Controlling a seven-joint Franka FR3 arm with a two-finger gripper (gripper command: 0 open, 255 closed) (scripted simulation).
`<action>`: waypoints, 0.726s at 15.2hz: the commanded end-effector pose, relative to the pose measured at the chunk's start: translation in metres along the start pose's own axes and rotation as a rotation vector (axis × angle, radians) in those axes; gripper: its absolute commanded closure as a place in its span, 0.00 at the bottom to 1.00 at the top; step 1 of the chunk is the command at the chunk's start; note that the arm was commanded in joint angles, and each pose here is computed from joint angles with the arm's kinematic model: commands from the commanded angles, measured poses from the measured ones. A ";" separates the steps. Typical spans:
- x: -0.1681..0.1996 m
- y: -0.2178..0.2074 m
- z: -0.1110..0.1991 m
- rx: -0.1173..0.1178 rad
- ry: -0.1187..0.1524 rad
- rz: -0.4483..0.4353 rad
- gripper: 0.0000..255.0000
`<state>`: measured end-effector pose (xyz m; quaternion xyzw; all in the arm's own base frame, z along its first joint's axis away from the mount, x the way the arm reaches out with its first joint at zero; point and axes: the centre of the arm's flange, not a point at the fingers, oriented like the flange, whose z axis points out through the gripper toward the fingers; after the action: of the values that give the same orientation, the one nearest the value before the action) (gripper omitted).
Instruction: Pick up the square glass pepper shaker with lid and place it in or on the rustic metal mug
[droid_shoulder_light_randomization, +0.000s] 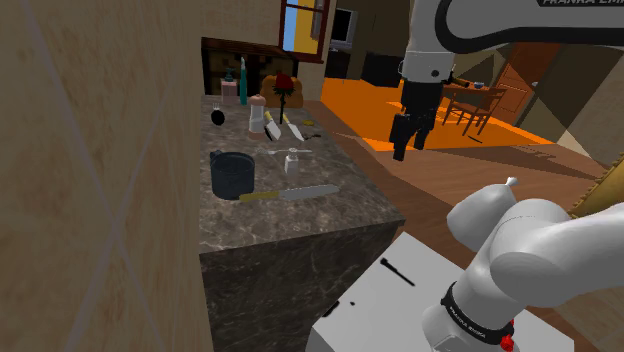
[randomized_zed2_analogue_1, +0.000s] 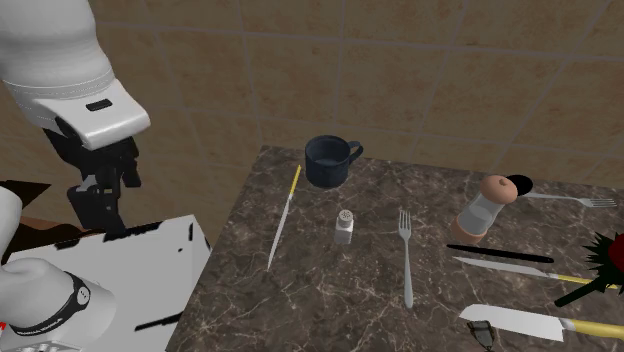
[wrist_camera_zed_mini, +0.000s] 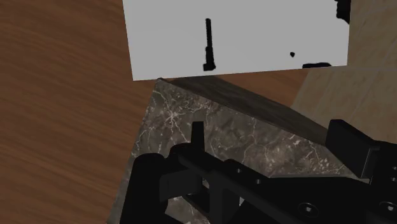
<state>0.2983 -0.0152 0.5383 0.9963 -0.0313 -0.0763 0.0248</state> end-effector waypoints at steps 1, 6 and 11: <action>0.000 0.000 0.000 0.000 0.000 0.000 0.00; 0.061 -0.005 0.019 0.017 0.010 0.019 0.00; 0.123 -0.009 0.037 0.034 0.020 0.037 0.00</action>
<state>0.4032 -0.0183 0.4878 0.9965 -0.0489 -0.0668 0.0112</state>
